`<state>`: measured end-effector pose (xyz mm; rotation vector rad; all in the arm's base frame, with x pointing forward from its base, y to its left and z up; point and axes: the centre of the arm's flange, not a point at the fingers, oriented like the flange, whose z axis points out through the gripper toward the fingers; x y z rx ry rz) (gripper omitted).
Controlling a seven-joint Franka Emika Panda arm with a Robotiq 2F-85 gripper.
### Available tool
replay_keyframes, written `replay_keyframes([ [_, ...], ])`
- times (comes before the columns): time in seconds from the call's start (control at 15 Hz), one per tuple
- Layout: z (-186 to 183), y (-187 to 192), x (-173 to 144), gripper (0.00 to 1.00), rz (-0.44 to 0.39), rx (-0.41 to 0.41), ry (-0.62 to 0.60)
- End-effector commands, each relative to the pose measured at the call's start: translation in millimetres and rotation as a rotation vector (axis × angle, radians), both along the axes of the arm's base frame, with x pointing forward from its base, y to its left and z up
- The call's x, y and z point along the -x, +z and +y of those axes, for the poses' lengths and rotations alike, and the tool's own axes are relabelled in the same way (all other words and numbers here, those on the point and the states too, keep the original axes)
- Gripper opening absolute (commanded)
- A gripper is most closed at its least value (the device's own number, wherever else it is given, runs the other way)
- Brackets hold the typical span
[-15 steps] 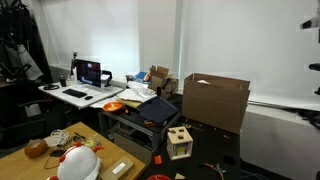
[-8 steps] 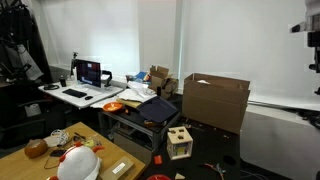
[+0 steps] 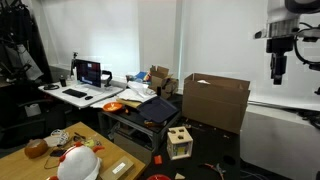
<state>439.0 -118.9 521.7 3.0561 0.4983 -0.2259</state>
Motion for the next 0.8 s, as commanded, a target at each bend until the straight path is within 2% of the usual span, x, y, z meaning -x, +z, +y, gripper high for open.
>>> replay_keyframes([
  [0.0, 20, -8, -45, 1.0, -0.022, -0.059, 0.067],
  [0.4, 84, -40, -93, 1.0, -0.06, -0.163, 0.175],
  [0.73, 149, -58, -130, 1.0, -0.089, -0.213, 0.225],
])
